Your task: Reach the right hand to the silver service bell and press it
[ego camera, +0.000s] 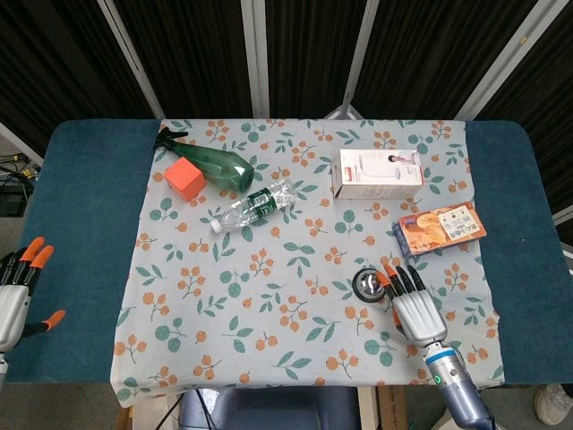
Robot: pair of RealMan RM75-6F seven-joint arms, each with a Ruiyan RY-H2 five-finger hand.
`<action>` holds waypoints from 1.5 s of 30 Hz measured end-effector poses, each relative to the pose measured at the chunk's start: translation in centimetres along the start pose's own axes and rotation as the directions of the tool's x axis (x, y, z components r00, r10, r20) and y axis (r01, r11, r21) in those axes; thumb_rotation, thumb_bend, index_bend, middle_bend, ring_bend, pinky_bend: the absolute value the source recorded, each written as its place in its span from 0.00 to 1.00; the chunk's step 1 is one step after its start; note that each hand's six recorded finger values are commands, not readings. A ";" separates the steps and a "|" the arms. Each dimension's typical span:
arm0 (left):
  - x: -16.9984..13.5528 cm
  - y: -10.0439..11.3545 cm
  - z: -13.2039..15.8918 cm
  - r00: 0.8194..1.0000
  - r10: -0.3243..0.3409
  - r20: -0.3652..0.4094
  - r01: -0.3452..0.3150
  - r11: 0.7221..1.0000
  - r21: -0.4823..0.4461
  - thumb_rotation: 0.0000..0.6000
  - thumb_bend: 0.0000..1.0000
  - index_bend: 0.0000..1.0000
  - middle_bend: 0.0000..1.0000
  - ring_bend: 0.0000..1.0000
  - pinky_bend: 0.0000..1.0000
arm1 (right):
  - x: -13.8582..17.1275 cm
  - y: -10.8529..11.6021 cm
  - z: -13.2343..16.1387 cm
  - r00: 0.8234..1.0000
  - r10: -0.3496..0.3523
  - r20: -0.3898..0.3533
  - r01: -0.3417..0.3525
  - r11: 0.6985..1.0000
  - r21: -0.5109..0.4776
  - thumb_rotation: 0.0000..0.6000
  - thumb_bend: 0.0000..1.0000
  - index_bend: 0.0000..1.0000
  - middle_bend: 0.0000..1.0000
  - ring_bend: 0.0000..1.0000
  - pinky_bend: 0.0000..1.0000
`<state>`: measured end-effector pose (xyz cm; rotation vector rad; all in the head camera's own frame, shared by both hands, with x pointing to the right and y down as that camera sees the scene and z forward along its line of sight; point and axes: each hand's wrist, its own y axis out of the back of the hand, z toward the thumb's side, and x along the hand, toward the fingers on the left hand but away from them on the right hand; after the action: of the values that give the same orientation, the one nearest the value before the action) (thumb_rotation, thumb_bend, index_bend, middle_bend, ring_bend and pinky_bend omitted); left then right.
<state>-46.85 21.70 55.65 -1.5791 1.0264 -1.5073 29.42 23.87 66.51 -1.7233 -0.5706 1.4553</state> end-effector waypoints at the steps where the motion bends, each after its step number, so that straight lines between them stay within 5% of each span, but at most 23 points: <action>1: 0.0 0.0 0.0 1.000 -0.001 0.000 0.001 1.000 0.000 1.00 0.01 0.00 0.00 0.00 0.00 | 0.0 -0.1 0.0 1.000 0.002 0.001 -0.002 1.000 0.006 1.00 0.84 0.00 0.00 0.00 0.00; 31: -0.2 -0.1 0.1 1.000 -0.006 0.008 0.006 1.000 -0.001 1.00 0.01 0.00 0.00 0.00 0.00 | 0.7 -3.5 0.9 0.995 0.100 -0.021 -0.097 0.988 0.122 1.00 0.85 0.00 0.00 0.00 0.00; 45: -0.2 -0.3 0.0 1.000 -0.010 0.006 0.010 1.000 0.001 1.00 0.01 0.00 0.00 0.00 0.00 | -0.7 1.2 0.0 0.997 -0.072 0.036 0.073 0.997 -0.009 1.00 0.83 0.00 0.00 0.00 0.00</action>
<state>-46.79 21.96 55.81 -1.5890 1.0162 -1.5086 29.11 22.60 66.01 -1.6707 -0.6538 1.4365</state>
